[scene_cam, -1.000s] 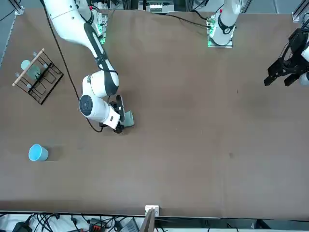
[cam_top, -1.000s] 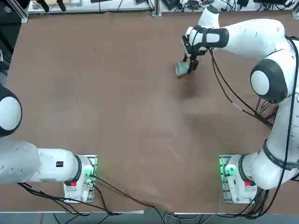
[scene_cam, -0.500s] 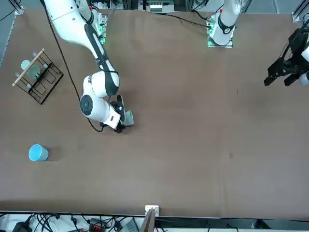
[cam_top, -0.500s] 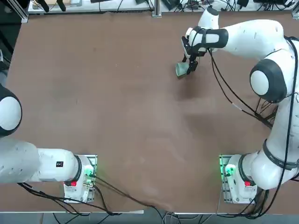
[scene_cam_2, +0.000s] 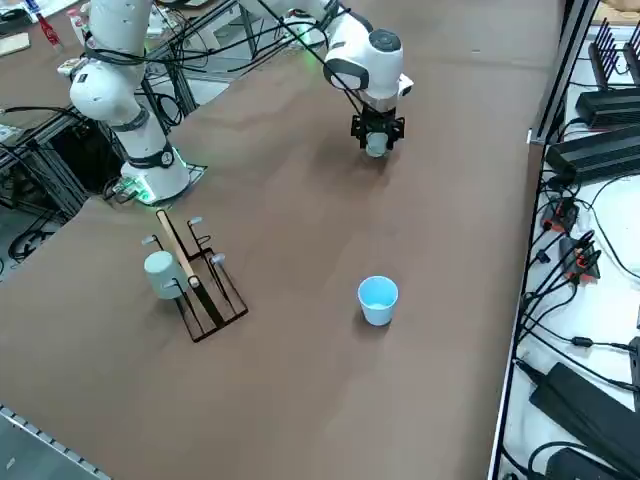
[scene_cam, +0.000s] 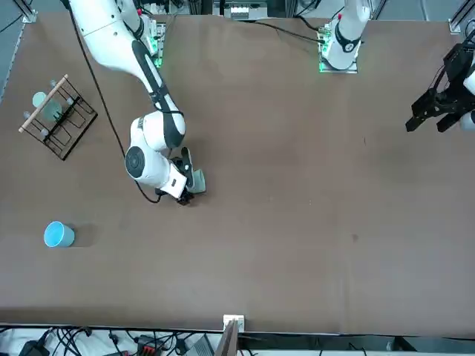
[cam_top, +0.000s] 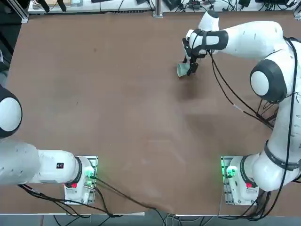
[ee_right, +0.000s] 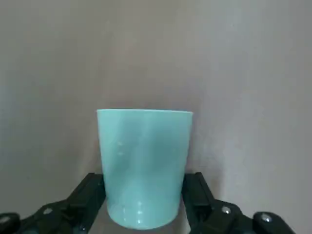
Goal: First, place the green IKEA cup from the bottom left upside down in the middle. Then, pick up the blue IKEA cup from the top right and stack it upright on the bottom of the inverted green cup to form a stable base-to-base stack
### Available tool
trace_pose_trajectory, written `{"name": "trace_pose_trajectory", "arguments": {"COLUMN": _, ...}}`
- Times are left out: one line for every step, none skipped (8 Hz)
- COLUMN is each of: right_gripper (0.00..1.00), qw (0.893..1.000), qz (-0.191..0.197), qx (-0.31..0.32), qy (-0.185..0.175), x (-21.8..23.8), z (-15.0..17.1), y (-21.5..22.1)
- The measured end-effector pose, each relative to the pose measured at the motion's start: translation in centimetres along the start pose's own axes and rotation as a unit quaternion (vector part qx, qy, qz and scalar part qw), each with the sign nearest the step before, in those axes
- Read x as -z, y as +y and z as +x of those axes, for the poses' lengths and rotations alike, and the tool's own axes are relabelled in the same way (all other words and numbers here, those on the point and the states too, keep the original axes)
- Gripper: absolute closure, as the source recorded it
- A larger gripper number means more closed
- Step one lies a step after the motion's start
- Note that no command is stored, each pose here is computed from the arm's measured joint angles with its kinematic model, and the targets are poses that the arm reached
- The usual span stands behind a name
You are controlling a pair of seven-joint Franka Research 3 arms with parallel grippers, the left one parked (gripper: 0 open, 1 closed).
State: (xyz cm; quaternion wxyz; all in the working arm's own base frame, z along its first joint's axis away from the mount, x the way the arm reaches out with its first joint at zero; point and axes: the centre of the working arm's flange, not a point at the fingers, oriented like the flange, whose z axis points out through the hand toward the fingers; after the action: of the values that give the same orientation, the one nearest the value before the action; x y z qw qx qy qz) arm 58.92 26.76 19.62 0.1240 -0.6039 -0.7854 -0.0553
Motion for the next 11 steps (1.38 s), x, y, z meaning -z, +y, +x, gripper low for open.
{"name": "trace_pose_trajectory", "arguments": {"right_gripper": 0.13, "qw": 1.0, "qz": -0.001, "qx": 0.0, "qy": 0.0, "x": 0.1, "z": 0.0, "y": 0.0}}
{"name": "trace_pose_trajectory", "arguments": {"right_gripper": 0.13, "qw": 1.0, "qz": -0.001, "qx": -0.001, "qy": 0.001, "x": 0.2, "z": 0.0, "y": 0.0}}
{"name": "trace_pose_trajectory", "arguments": {"right_gripper": 0.13, "qw": 1.0, "qz": -0.001, "qx": -0.001, "qy": 0.001, "x": 0.2, "z": 0.0, "y": 0.0}}
{"name": "trace_pose_trajectory", "arguments": {"right_gripper": 0.13, "qw": 1.0, "qz": -0.001, "qx": -0.001, "qy": 0.001, "x": 0.3, "z": 0.0, "y": 0.0}}
{"name": "trace_pose_trajectory", "arguments": {"right_gripper": 0.13, "qw": 1.0, "qz": -0.001, "qx": -0.002, "qy": 0.002, "x": 0.5, "z": -0.1, "y": 0.0}}
{"name": "trace_pose_trajectory", "arguments": {"right_gripper": 0.14, "qw": 1.0, "qz": -0.005, "qx": -0.006, "qy": 0.001, "x": 1.0, "z": -0.5, "y": 0.2}}
{"name": "trace_pose_trajectory", "arguments": {"right_gripper": 0.14, "qw": 1.0, "qz": -0.008, "qx": -0.015, "qy": -0.002, "x": 2.6, "z": -2.1, "y": 0.7}}
{"name": "trace_pose_trajectory", "arguments": {"right_gripper": 0.14, "qw": 1.0, "qz": -0.007, "qx": -0.02, "qy": -0.004, "x": 4.7, "z": -3.8, "y": 1.1}}
{"name": "trace_pose_trajectory", "arguments": {"right_gripper": 0.14, "qw": 1.0, "qz": -0.009, "qx": -0.025, "qy": -0.006, "x": 6.6, "z": -5.0, "y": 1.4}}
{"name": "trace_pose_trajectory", "arguments": {"right_gripper": 0.14, "qw": 0.999, "qz": -0.005, "qx": -0.032, "qy": -0.01, "x": 8.5, "z": -6.2, "y": 1.3}}
{"name": "trace_pose_trajectory", "arguments": {"right_gripper": 0.14, "qw": 0.999, "qz": 0.013, "qx": -0.039, "qy": -0.028, "x": 10.8, "z": -8.3, "y": 1.0}}
